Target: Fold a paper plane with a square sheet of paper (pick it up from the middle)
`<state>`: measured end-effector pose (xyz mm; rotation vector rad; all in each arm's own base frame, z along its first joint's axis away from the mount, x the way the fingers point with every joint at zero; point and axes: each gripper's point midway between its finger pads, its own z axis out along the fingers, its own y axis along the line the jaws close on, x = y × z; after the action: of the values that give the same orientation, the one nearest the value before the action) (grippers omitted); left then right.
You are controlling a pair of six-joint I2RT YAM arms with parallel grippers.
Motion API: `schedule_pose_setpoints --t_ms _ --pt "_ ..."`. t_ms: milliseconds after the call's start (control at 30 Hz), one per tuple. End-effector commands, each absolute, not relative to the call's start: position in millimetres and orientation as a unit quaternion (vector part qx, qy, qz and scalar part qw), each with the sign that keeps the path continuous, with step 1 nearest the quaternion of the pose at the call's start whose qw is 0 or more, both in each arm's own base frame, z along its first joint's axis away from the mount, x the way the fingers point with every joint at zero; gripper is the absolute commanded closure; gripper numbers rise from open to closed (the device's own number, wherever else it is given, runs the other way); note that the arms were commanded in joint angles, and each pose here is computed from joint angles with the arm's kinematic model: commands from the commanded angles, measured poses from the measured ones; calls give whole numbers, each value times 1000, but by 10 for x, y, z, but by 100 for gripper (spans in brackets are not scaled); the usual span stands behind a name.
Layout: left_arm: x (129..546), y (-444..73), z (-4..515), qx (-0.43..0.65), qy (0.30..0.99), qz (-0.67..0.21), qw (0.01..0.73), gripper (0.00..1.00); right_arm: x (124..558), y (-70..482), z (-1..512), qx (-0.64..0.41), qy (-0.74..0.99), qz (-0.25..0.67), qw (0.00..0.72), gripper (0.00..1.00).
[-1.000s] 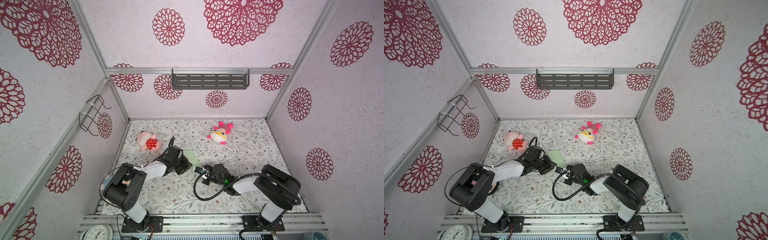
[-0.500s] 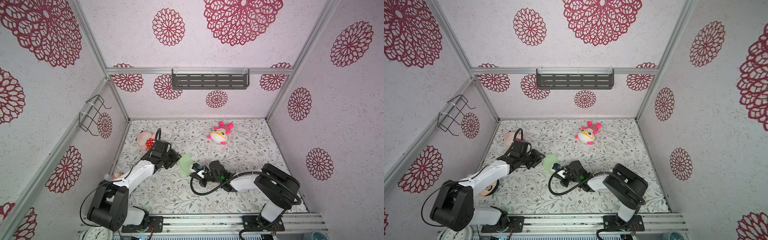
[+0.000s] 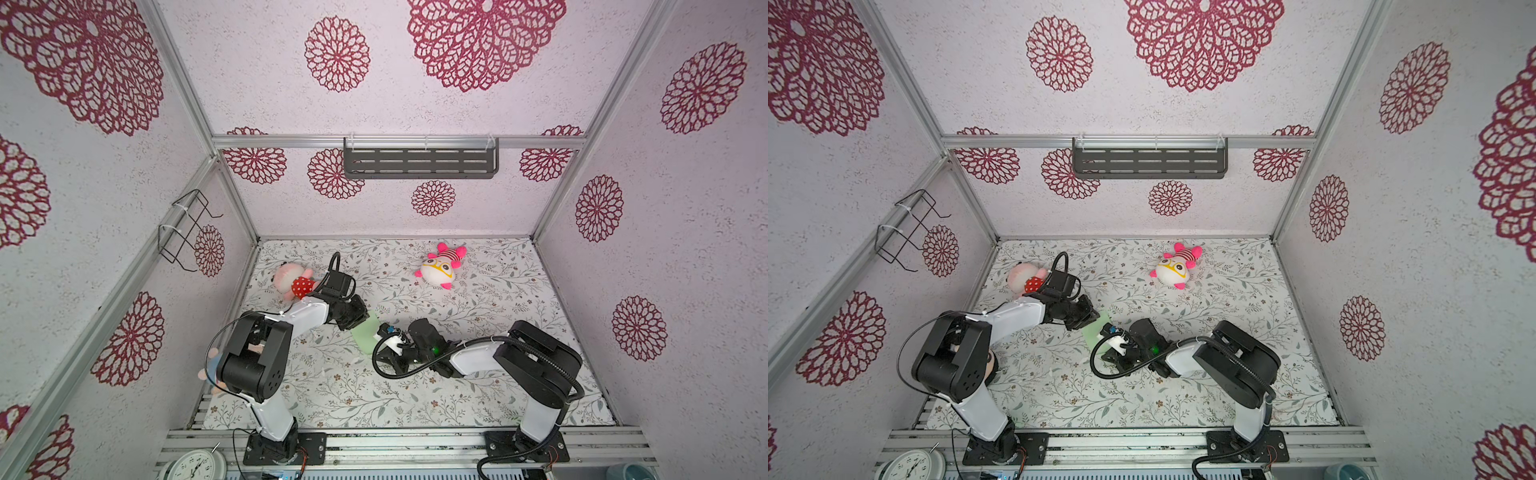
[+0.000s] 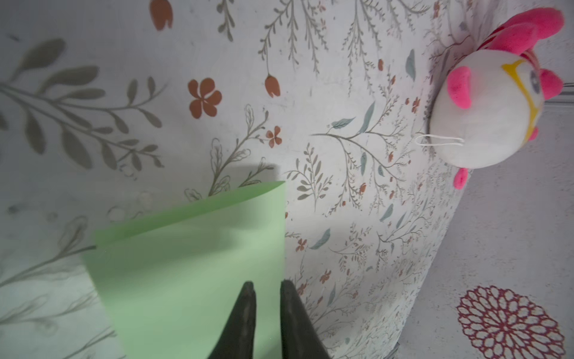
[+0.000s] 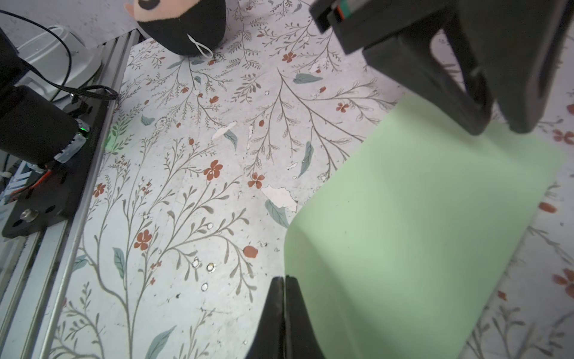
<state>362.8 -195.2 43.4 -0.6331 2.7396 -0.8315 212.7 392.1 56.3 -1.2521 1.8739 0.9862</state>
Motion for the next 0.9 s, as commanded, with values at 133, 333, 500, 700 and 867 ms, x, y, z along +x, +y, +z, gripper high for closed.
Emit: schedule_pose_setpoints --t_ms 133,333,500,700,867 --pt "3570 -1913 217 -190 949 -237 78 86 2147 4027 597 -465 728 395 311 100" --pt "3518 -1880 70 -179 960 -209 55 90 2238 4024 549 -440 753 392 293 100" --pt "3485 -1889 18 -163 966 -196 42 91 2311 4010 545 -418 768 392 285 100" --pt "3450 -1892 -44 -146 971 -188 30 96 2477 3964 545 -369 798 394 266 100" --pt "3443 -1901 -51 -130 973 -188 27 99 2613 3906 556 -340 809 402 262 100"
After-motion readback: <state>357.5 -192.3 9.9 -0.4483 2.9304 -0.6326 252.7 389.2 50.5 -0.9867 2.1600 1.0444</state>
